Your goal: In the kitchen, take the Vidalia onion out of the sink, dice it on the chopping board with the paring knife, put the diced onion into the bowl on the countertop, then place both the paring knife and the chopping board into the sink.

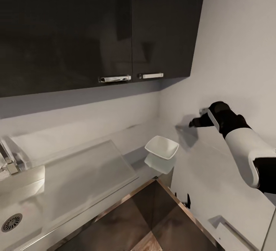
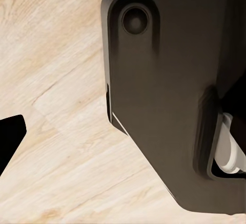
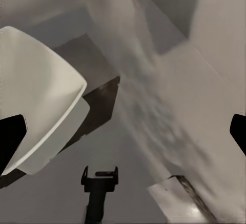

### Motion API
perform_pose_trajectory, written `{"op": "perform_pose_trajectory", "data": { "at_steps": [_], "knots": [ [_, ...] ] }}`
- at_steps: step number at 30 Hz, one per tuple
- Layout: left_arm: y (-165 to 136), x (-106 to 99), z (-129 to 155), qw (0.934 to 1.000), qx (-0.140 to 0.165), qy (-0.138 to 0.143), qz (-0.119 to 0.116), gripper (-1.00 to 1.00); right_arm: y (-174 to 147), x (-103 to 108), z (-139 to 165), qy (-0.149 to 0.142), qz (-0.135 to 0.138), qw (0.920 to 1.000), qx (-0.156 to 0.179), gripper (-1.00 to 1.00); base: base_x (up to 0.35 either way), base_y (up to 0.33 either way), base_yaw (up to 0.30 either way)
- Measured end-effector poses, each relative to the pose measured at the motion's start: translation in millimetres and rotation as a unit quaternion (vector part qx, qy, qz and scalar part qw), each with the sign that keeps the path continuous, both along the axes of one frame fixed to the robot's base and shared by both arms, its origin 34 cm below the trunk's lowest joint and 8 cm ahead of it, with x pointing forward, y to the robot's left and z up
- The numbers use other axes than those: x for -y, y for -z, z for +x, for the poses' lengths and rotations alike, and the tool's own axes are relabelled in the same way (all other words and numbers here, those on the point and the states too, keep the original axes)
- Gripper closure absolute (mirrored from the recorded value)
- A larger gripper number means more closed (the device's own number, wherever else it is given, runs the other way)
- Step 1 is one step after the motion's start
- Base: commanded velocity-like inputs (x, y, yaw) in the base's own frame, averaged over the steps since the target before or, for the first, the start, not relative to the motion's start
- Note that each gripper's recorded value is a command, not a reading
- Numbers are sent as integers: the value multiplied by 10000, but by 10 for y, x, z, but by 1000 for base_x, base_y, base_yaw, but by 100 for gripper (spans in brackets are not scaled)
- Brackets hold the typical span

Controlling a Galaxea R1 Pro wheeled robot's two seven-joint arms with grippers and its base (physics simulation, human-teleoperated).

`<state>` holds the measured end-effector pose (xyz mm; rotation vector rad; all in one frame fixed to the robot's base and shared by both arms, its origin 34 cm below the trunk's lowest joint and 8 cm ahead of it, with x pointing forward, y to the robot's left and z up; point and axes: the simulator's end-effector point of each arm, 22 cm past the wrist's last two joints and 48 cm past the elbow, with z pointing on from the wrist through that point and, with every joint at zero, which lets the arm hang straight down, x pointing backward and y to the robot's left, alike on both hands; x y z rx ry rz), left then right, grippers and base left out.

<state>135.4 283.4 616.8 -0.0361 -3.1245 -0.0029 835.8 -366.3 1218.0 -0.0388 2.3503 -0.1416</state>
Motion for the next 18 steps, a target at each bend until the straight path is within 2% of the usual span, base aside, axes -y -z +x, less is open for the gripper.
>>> {"op": "perform_pose_trajectory", "data": {
  "at_steps": [6,12,18],
  "knots": [
    [2,10,-34,10000,-44,0,-6,-100,249,-149,-9,-79,71,9996,-260,-100,0,0,0],
    [4,11,-68,10000,-90,0,-7,-100,497,-180,-44,-80,108,9986,-516,-100,0,0,0],
    [6,11,-107,9999,-139,0,-7,-100,531,-170,43,-132,81,9992,-357,-100,0,0,0]
  ]
}}
